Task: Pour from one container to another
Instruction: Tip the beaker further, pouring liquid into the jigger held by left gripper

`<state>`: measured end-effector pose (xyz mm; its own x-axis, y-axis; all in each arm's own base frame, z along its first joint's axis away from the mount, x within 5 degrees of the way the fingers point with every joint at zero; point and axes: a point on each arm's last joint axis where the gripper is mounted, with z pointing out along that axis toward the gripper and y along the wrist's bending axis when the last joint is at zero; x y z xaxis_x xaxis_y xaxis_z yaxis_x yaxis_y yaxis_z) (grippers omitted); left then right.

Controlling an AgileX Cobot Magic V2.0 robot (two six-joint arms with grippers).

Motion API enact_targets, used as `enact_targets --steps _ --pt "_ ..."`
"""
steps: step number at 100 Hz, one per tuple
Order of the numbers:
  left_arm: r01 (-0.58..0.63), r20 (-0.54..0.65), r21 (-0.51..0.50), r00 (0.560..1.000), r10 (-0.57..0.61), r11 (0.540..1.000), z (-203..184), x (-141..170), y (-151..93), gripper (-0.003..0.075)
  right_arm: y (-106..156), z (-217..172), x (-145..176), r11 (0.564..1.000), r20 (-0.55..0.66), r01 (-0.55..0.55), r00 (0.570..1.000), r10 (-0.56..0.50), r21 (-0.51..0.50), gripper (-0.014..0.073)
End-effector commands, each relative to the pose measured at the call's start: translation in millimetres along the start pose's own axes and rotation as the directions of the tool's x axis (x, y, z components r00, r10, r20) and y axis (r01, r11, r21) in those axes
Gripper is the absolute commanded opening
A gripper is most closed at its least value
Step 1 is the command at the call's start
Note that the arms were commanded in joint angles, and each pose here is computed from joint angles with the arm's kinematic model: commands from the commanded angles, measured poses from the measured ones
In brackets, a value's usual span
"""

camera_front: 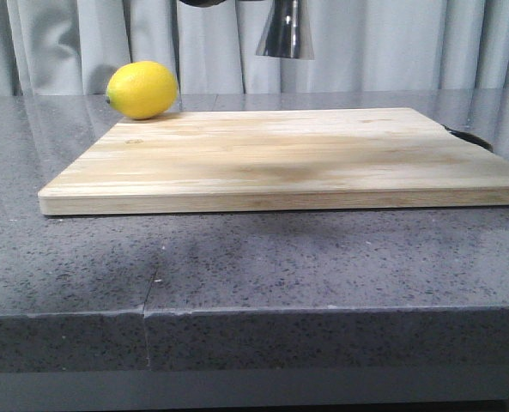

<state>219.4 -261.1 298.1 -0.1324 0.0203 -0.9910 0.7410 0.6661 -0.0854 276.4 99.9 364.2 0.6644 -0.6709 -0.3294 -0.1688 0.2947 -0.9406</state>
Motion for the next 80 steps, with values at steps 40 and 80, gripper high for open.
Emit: enact_targets --steps 40,80 --pt "0.007 0.161 0.018 0.987 -0.010 1.000 -9.5 -30.5 -5.1 -0.0013 -20.4 -5.7 -15.9 0.991 0.071 0.089 0.993 -0.096 0.096 0.0253" --pt "0.007 0.161 0.018 0.987 -0.010 1.000 -9.5 -30.5 -5.1 -0.0013 -20.5 -5.7 -16.1 0.986 0.068 0.131 0.988 -0.139 0.099 0.0253"
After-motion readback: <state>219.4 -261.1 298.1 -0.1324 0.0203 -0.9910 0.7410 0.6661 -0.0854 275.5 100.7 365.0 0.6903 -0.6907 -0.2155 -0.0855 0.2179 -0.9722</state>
